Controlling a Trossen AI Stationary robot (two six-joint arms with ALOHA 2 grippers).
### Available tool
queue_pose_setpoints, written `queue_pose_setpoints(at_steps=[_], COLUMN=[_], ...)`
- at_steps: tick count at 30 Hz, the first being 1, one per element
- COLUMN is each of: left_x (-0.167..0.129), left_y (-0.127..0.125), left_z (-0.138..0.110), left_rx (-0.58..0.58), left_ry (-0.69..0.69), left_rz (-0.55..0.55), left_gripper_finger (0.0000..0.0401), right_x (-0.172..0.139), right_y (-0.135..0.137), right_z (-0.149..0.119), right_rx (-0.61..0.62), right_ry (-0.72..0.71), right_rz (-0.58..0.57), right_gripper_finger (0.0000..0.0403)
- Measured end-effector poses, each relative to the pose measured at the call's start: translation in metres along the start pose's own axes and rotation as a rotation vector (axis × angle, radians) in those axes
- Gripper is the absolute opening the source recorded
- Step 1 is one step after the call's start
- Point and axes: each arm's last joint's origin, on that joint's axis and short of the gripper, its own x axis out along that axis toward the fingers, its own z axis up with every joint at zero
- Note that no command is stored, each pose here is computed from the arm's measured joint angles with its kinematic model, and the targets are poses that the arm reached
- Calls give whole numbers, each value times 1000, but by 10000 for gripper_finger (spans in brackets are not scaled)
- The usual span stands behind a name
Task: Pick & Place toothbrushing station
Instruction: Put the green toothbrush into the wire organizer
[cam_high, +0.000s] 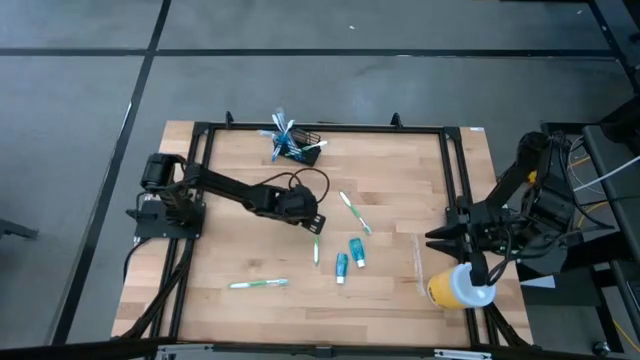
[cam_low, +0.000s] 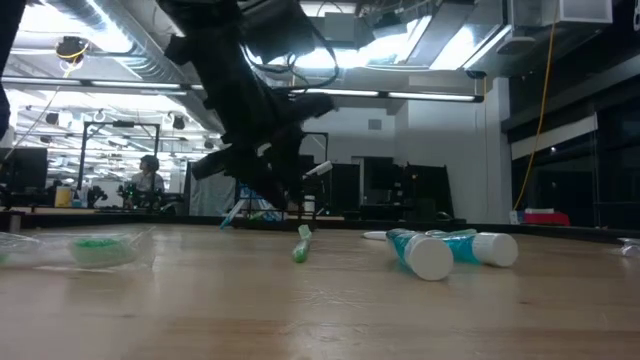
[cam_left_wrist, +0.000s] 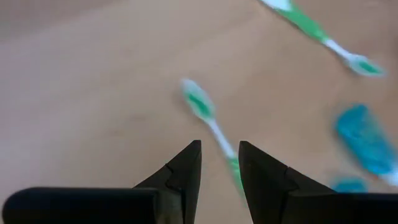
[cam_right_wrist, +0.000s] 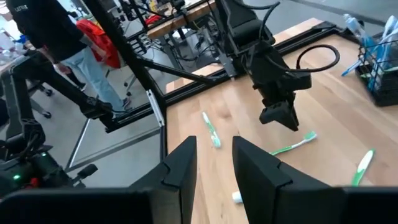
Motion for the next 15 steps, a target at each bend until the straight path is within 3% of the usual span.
queue_pose_setpoints(at_steps=[15], left_x=[14], left_y=[10], left_z=[19], left_rx=[-89], left_ry=[-22], left_rz=[26], left_gripper_finger=[102], right_x=[5], right_y=[9], right_z=[-6], right_rx=[20], right_ry=[-24], right_rz=[-12], right_gripper_finger=[104])
